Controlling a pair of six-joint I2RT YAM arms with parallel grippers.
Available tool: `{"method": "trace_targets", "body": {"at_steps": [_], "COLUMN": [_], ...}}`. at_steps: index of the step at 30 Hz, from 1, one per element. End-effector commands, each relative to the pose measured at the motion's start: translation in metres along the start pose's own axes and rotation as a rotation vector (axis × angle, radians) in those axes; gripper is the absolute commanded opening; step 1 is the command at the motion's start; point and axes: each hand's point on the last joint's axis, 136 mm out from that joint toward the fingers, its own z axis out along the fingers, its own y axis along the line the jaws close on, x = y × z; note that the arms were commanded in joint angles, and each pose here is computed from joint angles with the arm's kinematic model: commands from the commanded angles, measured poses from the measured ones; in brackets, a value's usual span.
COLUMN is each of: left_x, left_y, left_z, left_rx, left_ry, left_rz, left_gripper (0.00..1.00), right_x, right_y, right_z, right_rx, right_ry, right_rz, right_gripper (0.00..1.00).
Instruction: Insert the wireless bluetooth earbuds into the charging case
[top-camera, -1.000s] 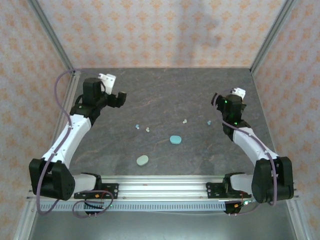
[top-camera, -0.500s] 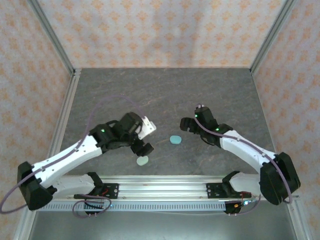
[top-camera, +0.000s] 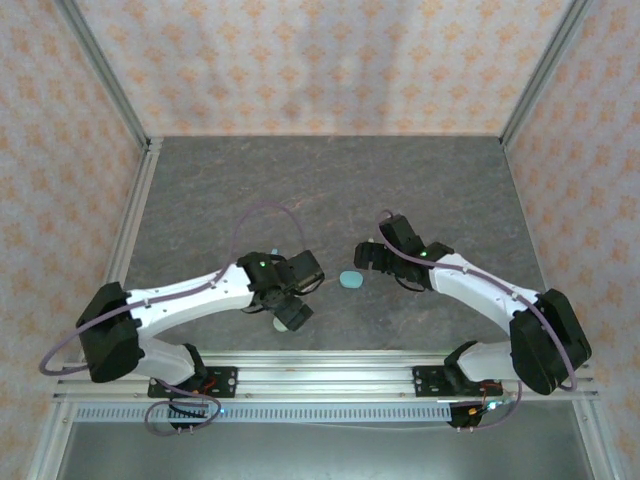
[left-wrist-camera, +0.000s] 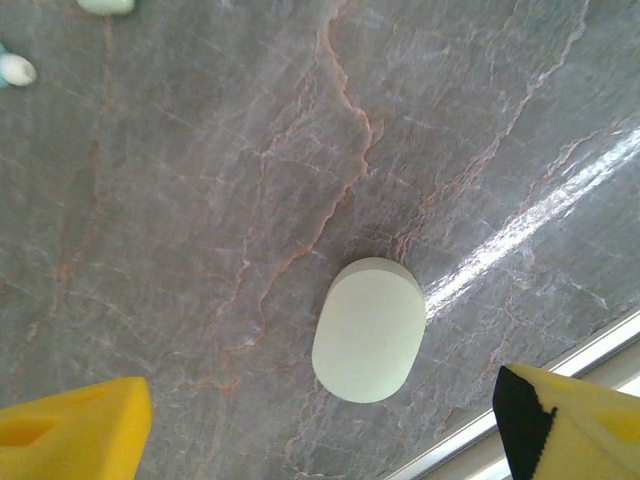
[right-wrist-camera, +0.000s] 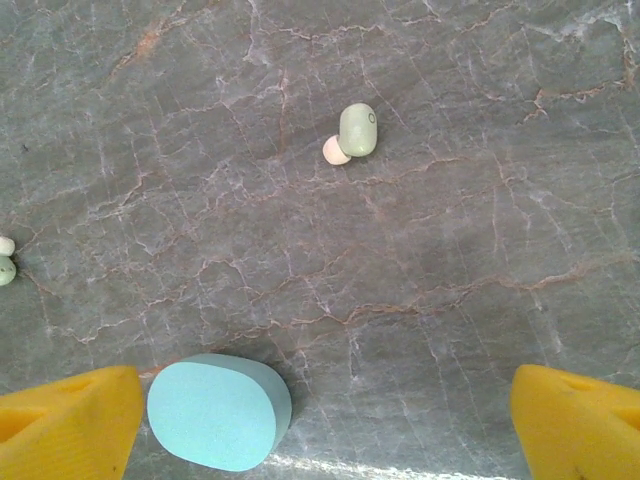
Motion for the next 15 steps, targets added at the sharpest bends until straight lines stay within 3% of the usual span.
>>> {"method": "trace_targets", "body": {"at_steps": [1, 15], "left_x": [0.012, 0.027], "left_y": [-0.015, -0.014], "left_z": [0.017, 0.05], "left_rx": [0.061, 0.021], "left_ry": [0.068, 0.143], "left_rz": [-0.027, -0.066], "left_gripper": [0.88, 0.83], "right_x": [-0.004, -0.009], "right_y": [0.0, 0.004], "right_z": [-0.006, -0.002], "right_rx": [0.022, 0.019], "right_ry": [-0.002, -0.006], "right_rz": [-0.015, -0.022], "right_gripper": [0.94, 0.95]}}
